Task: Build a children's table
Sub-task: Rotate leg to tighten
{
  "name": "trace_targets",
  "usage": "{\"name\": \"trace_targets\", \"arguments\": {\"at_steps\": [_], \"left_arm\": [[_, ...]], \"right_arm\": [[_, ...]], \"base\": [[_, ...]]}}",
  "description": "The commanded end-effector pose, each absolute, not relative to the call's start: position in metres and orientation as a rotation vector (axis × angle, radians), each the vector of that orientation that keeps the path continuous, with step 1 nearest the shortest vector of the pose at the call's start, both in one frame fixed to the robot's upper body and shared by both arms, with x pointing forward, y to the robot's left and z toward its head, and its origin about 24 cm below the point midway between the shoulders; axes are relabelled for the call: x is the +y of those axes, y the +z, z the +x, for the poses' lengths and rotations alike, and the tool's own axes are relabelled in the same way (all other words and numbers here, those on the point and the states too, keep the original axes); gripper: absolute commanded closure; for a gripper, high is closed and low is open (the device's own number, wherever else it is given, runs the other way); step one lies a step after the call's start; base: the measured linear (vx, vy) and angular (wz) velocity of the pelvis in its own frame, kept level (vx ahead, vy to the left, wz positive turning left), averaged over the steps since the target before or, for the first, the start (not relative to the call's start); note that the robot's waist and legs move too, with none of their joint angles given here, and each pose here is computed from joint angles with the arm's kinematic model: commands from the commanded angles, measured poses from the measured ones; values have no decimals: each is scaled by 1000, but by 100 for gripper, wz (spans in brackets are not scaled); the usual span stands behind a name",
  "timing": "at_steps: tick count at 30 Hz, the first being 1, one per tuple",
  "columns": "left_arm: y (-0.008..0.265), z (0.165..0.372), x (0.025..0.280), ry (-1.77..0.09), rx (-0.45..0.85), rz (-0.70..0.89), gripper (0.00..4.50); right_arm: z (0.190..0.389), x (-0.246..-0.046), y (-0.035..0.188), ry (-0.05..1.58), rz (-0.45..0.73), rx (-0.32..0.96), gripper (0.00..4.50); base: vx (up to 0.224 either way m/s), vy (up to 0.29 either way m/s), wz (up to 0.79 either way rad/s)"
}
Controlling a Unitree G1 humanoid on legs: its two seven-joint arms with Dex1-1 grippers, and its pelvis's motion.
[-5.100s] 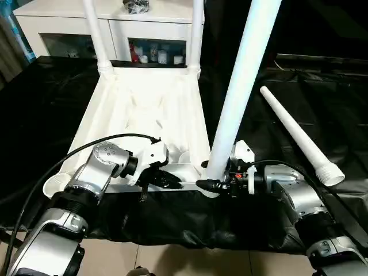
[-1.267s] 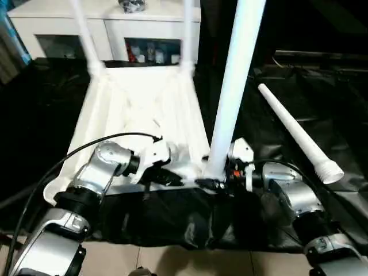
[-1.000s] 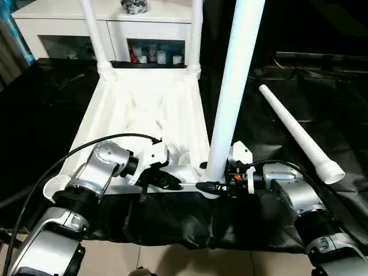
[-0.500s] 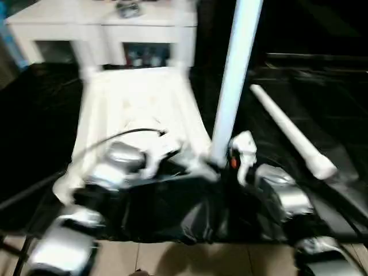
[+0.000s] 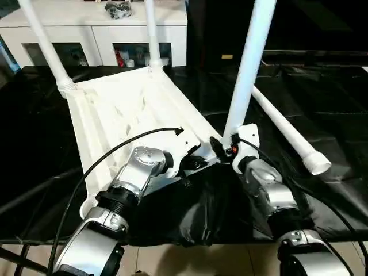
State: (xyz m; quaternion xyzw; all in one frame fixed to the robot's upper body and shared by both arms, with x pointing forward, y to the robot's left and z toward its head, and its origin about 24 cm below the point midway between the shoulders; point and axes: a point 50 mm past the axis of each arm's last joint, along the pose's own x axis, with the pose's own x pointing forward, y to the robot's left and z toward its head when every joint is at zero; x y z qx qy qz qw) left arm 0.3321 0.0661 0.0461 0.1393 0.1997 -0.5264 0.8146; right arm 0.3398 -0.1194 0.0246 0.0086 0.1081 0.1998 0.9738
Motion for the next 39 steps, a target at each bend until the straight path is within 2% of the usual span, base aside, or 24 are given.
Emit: {"name": "trace_targets", "arguments": {"at_steps": [1,4,9,12,15,17,19,22,26,28,30,34,35,36,37,39], "left_arm": [[53,333,56,-1177,386,329,450],[52,334,58,-1173,381,333,450],[53,336,60,-1167,372,328,450],[51,338,60,-1159,364,320,450],[53,340,60,-1144,345,291,450],[61,341,58,-1158,288,235,406],[66,341,59,-1179,264,206,395],[74,345,63,-1134,210,205,375],[91,353,74,-1054,132,165,375],[110,364,103,-917,74,242,375],[116,367,118,-854,74,285,375],[125,369,172,-652,175,400,375],[126,368,185,-602,202,420,390],[126,367,195,-556,223,444,409],[127,365,211,-478,256,485,409],[127,359,232,-385,314,553,412]], "right_arm": [[332,-107,15,495,-25,266,42],[330,-122,19,513,-113,250,42],[324,-141,31,568,-113,229,42],[304,-160,49,736,-144,214,42],[295,-171,54,771,-175,228,42],[291,-181,59,757,-185,237,36],[288,-188,64,738,-175,248,33],[280,-188,68,782,-168,268,33],[274,-181,66,831,-168,297,33],[281,-167,52,783,-195,330,33],[283,-161,48,771,-184,348,33],[282,-149,45,793,-160,384,33],[281,-147,45,801,-150,395,33],[280,-146,45,807,-153,398,51],[280,-145,45,814,-155,405,68],[279,-143,43,815,-151,416,68]], "base": [[0,0,0],[0,0,0],[0,0,0],[0,0,0],[0,0,0],[0,0,0],[0,0,0],[0,0,0],[0,0,0],[0,0,0],[0,0,0],[0,0,0],[0,0,0],[0,0,0],[0,0,0],[0,0,0]]}}
